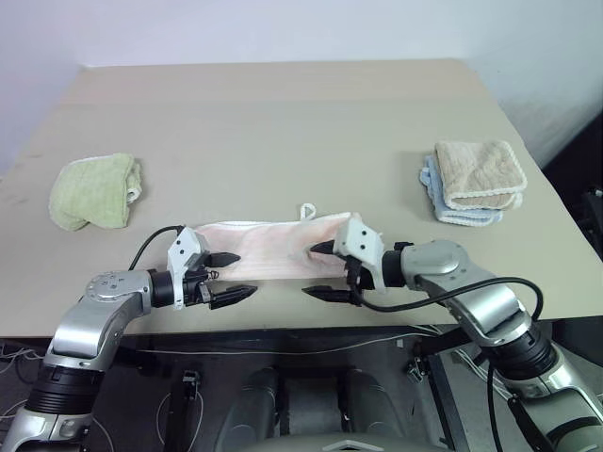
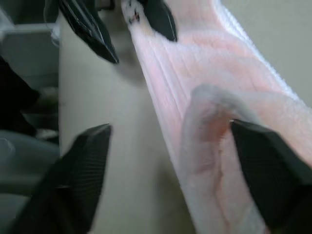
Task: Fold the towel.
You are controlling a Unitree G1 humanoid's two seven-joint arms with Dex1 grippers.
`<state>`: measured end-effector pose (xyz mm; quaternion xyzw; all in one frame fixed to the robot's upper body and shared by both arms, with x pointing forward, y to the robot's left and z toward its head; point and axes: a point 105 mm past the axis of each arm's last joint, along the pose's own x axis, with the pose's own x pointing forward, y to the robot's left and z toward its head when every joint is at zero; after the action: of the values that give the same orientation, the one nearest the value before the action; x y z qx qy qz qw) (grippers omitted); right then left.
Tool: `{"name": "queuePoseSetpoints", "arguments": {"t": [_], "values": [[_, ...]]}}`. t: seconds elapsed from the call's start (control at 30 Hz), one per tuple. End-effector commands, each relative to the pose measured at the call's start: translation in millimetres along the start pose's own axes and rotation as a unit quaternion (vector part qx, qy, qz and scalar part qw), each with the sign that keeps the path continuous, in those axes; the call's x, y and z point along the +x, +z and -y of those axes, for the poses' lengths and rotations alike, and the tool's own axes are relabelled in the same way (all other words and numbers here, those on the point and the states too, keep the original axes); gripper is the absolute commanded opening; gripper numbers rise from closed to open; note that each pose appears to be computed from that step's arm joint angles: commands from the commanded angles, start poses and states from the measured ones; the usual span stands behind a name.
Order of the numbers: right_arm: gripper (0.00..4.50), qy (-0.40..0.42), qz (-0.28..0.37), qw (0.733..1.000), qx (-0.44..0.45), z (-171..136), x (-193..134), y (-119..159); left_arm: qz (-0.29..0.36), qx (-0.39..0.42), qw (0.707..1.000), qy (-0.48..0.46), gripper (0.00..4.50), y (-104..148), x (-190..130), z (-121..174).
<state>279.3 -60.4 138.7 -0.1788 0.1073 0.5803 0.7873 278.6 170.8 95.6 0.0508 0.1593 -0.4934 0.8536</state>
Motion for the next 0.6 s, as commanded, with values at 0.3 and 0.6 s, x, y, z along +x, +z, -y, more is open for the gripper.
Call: {"name": "queuePoseSetpoints", "arguments": {"t": [0.3,0.6], "values": [[4.01,-0.112,-0.015,0.992,-0.047,33,-60,4,0.004,0.028,1.0,-0.002,4.5,10,-1,-2],[4.01,-0.114,-0.041,0.988,-0.096,32,-59,-10,-0.001,0.04,0.999,-0.008,4.5,8,1,-6]]}}
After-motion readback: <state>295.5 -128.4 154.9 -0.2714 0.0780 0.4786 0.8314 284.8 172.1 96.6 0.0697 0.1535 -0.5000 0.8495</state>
